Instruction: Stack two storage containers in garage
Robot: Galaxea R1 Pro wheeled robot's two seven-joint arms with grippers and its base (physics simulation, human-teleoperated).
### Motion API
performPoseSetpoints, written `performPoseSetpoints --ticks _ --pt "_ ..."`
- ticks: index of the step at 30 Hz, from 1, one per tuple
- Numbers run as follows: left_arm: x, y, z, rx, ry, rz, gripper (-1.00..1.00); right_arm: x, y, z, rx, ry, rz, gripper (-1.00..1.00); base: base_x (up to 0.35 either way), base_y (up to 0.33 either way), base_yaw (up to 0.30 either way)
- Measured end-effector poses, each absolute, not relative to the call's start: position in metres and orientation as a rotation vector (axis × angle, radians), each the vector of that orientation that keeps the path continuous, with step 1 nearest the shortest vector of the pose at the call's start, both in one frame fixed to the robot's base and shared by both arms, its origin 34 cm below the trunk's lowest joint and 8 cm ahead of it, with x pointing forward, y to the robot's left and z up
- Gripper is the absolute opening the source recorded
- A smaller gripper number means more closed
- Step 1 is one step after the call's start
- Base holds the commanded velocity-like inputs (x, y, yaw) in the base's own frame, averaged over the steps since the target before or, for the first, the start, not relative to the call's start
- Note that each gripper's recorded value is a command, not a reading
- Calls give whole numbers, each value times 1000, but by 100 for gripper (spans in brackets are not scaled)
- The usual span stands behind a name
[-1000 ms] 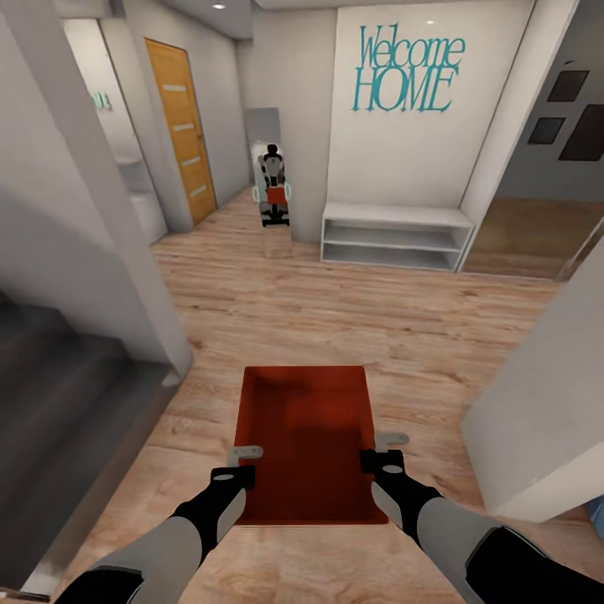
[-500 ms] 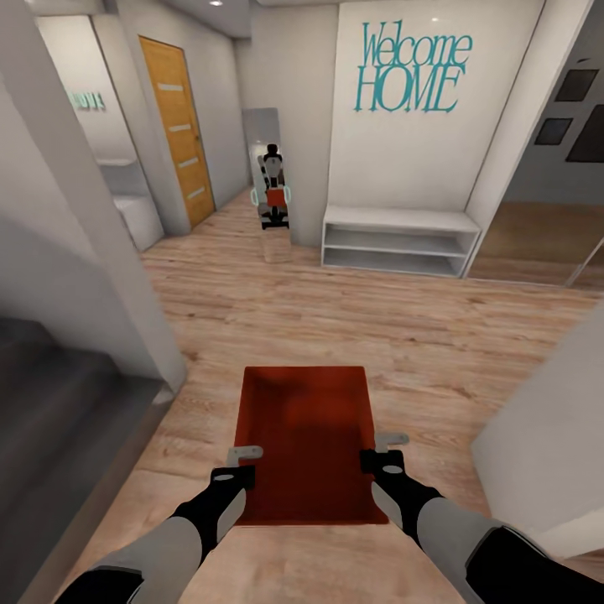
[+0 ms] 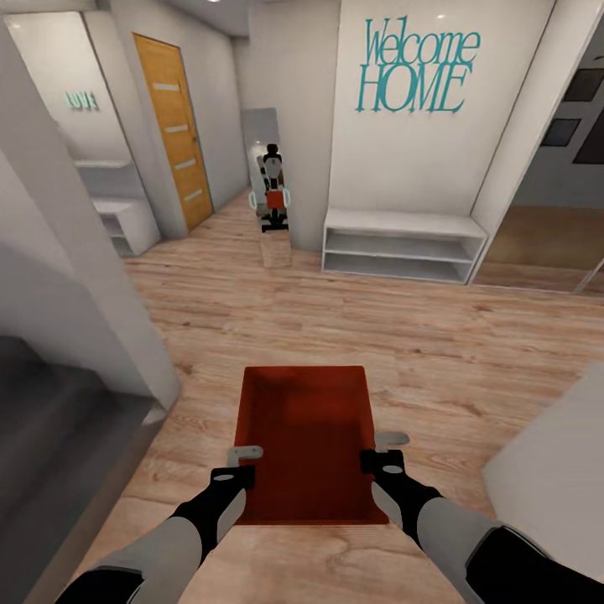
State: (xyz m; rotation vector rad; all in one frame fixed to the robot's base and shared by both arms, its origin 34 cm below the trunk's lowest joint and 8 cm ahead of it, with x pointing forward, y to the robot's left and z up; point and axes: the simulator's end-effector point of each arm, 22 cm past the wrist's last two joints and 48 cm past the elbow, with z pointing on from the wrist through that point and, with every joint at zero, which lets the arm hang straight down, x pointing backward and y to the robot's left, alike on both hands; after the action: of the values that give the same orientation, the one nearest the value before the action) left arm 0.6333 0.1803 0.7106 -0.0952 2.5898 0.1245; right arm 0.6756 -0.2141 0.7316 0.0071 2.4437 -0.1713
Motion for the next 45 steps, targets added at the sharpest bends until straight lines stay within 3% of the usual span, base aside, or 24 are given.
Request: performPoseSetpoints --ticks 45 --pt "633 180 710 -95 2591 125 -100 675 -214 731 7 2445 -172 -100 325 0 0"
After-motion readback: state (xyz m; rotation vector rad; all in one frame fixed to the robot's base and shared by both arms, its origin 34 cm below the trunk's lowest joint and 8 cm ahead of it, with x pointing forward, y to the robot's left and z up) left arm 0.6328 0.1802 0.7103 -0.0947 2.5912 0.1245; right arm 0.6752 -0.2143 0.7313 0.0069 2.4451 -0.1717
